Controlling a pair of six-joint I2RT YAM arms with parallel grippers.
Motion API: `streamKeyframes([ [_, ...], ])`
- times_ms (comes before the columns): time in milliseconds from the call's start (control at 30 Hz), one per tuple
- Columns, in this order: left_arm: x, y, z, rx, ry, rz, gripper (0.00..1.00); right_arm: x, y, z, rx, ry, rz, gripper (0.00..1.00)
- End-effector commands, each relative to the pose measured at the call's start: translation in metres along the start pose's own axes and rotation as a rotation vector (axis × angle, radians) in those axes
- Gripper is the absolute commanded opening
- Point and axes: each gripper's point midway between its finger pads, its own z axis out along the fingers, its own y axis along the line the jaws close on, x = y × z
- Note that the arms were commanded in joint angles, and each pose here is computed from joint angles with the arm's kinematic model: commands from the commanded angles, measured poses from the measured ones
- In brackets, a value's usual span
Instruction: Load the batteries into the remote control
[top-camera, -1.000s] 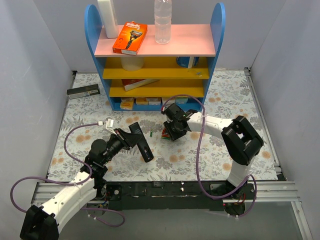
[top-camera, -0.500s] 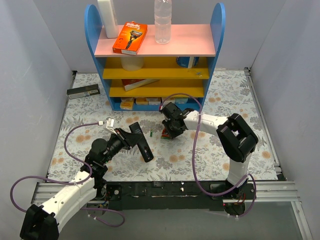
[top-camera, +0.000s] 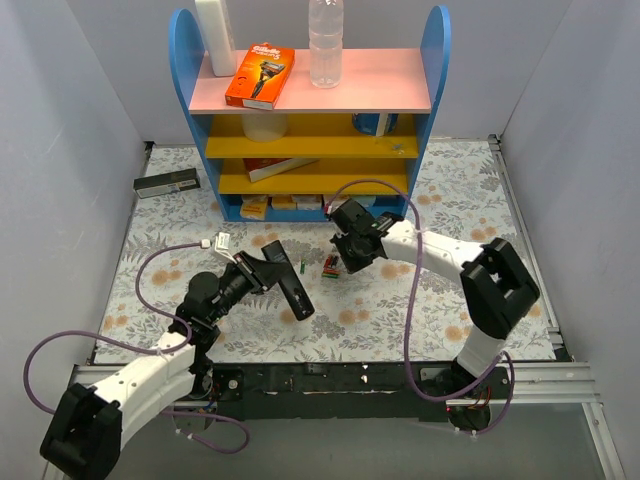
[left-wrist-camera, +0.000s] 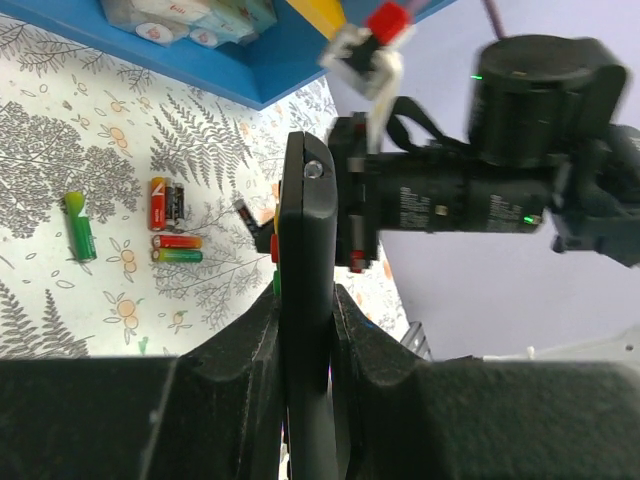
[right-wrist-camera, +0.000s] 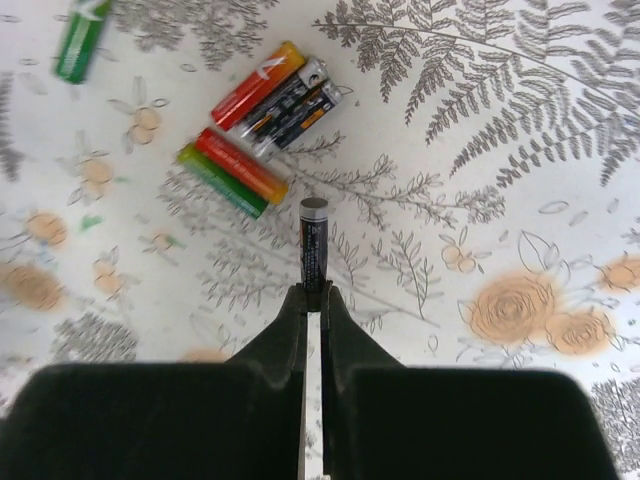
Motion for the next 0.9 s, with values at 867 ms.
streamKeyframes([
  [867,-0.041,-0.043,0.051,0.203,-0.116,-0.125,0.00,-0.004,0.114,-0.159,-0.358,-0.030,-0.091,0.01],
])
